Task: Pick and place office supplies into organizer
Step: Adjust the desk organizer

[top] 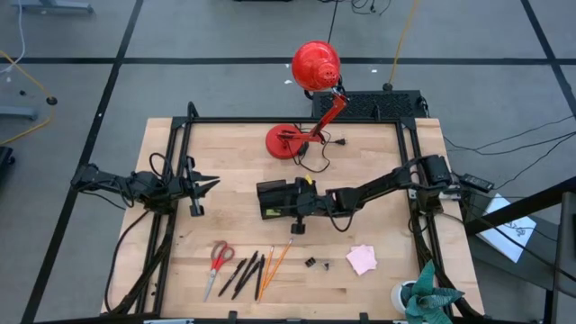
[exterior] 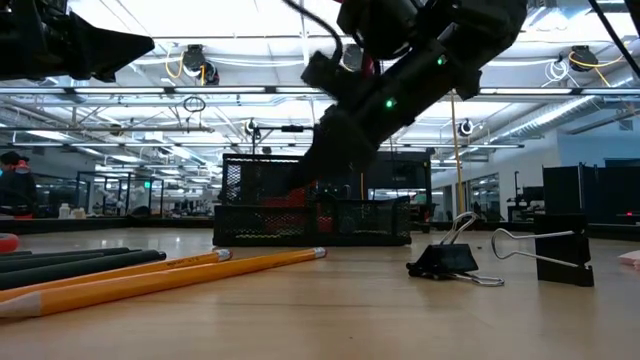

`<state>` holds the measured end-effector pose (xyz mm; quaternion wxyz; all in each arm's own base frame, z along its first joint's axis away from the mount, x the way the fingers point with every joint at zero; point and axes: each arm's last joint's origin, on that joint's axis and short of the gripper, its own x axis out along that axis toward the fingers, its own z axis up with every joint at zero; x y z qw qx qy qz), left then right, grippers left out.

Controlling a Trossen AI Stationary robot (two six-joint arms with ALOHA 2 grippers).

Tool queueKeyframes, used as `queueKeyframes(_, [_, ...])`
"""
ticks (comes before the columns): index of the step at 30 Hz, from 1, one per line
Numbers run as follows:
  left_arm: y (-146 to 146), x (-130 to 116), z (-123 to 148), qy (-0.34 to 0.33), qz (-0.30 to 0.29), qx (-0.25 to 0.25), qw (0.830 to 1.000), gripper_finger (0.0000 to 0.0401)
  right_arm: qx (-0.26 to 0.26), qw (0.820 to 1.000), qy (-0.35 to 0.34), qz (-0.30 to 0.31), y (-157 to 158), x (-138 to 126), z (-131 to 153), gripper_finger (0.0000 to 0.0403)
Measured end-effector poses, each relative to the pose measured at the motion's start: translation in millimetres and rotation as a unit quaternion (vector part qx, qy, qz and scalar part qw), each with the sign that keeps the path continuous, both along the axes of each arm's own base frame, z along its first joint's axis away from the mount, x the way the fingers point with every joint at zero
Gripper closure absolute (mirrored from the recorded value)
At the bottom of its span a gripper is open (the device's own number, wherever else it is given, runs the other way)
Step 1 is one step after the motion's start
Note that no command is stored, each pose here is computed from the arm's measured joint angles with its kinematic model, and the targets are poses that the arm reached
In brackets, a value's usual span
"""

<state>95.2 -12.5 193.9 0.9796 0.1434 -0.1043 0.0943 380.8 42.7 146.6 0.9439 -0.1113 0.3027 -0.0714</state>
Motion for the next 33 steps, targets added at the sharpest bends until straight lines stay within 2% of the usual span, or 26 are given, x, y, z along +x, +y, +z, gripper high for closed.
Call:
queueKeyframes(4, [0,0,0,0.000,0.000,0.000,1.000,0.0354,-0.054,0.997,0.024,0.048,15,-9,12,0.0368])
queueKeyframes(9, [0,0,0,0.001,0.000,0.000,1.000,0.0354,-0.122,0.991,0.044,-0.015,23,-27,34,0.0388])
queueKeyframes(13, [0,0,0,0.001,0.000,-0.001,1.000,0.0354,-0.112,0.990,0.086,-0.029,21,-36,32,0.0400])
queueKeyframes(19, [0,0,0,0.000,0.000,-0.001,1.000,0.0354,-0.110,0.981,0.152,-0.054,9,-44,10,0.0402])
queueKeyframes(25, [0,0,-1,0.005,0.008,0.000,1.000,0.0354,-0.101,0.975,0.186,-0.073,1,-53,4,0.0402])
queueKeyframes(33, [1,0,-1,0.006,0.014,0.004,1.000,0.0354,-0.053,0.975,0.212,-0.032,4,-55,1,0.0402])
